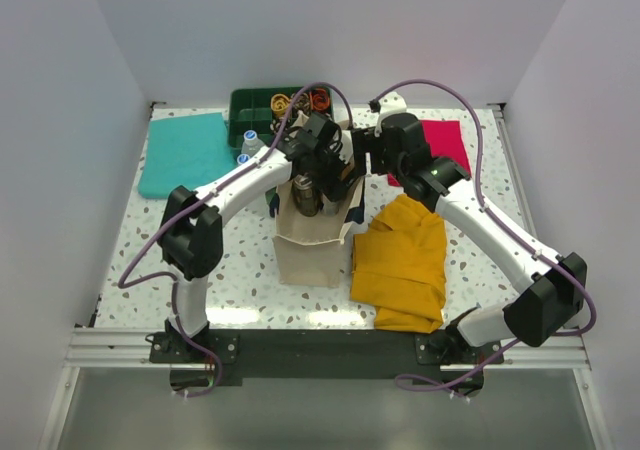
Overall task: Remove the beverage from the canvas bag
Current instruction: Take out the drink from the canvas bag.
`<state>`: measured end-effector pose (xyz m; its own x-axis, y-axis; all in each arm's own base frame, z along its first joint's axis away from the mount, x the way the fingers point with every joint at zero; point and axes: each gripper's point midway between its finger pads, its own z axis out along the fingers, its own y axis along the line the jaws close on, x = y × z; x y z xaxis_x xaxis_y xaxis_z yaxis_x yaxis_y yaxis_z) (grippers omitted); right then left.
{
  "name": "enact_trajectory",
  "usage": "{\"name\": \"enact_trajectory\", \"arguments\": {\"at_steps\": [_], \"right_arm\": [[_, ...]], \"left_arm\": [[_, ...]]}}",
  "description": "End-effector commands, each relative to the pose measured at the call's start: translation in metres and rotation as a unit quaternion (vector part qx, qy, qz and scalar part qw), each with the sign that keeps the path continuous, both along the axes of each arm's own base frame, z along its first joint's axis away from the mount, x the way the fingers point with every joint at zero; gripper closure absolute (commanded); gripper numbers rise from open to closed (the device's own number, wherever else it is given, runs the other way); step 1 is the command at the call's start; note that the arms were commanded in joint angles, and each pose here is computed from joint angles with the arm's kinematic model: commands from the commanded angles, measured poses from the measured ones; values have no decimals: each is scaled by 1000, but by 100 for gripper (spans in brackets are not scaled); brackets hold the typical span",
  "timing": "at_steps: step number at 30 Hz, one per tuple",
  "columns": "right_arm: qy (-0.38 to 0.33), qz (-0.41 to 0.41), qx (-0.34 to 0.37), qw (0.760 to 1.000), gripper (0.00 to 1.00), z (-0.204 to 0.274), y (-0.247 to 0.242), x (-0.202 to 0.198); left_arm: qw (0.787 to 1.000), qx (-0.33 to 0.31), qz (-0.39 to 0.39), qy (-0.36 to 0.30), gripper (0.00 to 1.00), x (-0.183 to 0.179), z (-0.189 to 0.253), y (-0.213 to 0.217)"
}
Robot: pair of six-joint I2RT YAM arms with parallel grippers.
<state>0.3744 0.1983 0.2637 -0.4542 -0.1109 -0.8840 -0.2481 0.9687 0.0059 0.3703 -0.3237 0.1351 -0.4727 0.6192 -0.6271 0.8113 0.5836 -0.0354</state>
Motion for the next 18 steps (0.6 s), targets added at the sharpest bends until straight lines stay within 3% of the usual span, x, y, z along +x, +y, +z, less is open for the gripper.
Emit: {"name": "enact_trajectory", "arguments": {"at_steps": [1, 10, 16, 18], "right_arm": [[-63, 6, 55, 997, 16, 42, 14, 11], [-62, 6, 54, 997, 15, 41, 14, 11], [-64, 6, 53, 997, 15, 43, 13, 10], [-63, 5, 53, 997, 15, 42, 12, 10]], "left_arm": [[999, 19, -43, 18, 16, -21, -23, -12], [999, 35, -36, 18, 23, -19, -32, -7], [998, 44, -37, 22, 41, -19, -40, -5], [998, 46, -36, 23, 52, -19, -41, -5]]}}
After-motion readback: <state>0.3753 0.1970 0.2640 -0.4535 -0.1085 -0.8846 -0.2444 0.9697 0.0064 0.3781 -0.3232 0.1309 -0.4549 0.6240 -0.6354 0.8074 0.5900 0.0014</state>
